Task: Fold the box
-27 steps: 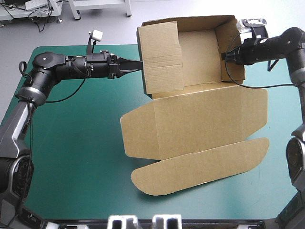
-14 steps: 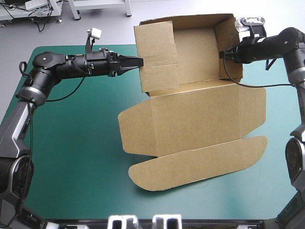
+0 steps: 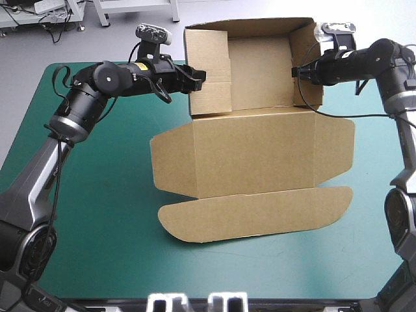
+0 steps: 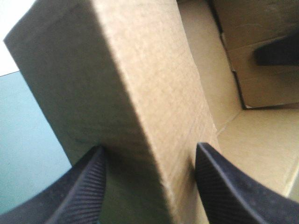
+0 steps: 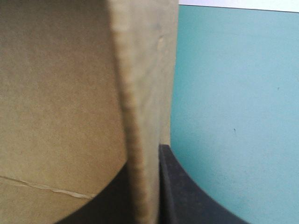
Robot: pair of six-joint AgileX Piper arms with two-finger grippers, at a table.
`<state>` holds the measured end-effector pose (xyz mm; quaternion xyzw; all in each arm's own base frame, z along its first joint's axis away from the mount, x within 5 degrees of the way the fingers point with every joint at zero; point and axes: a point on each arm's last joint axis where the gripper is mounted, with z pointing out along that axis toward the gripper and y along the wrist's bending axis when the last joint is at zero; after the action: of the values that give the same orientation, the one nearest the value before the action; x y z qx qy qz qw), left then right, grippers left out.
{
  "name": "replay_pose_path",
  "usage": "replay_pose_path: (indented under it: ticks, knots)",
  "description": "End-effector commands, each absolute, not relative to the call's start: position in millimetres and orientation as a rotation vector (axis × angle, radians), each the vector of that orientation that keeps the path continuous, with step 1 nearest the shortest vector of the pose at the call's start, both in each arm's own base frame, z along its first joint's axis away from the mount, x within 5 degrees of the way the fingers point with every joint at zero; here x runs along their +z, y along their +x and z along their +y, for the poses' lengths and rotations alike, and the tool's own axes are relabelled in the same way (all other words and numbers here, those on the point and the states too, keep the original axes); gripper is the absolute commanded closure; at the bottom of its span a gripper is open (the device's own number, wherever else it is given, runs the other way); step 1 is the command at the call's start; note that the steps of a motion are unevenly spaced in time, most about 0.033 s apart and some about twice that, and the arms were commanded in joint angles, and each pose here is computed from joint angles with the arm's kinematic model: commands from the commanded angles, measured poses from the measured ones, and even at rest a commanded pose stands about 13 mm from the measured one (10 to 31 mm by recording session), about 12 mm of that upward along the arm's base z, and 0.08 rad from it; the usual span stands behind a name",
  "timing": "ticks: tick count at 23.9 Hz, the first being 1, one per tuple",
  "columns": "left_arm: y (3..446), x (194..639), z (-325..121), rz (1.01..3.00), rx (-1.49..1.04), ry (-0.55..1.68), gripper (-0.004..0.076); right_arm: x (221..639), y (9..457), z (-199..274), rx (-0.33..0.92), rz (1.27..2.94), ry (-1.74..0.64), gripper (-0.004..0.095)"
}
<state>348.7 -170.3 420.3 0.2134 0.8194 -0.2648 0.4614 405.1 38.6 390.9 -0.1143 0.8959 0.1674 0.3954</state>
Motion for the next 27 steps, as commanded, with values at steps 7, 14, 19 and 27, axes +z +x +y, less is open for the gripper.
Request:
replay_pose_path:
  ticks: [7, 14, 19, 27]
  knots:
    - [346, 440, -162, 2.0, -0.428, 0.277, 0.0353, 430, 387, 67, 0.55, 2.126, -0.296, 0.0927]
    - [351, 419, -181, 2.078, -0.41, 0.351, 0.0702, 415, 386, 69, 0.481, 2.241, -0.383, 0.0927]
    - [358, 390, -193, 2.203, -0.365, 0.429, 0.0734, 387, 389, 63, 0.384, 2.439, -0.434, 0.0927]
    - [365, 370, -196, 2.313, -0.323, 0.476, 0.0734, 350, 399, 64, 0.261, 2.647, -0.455, 0.0927]
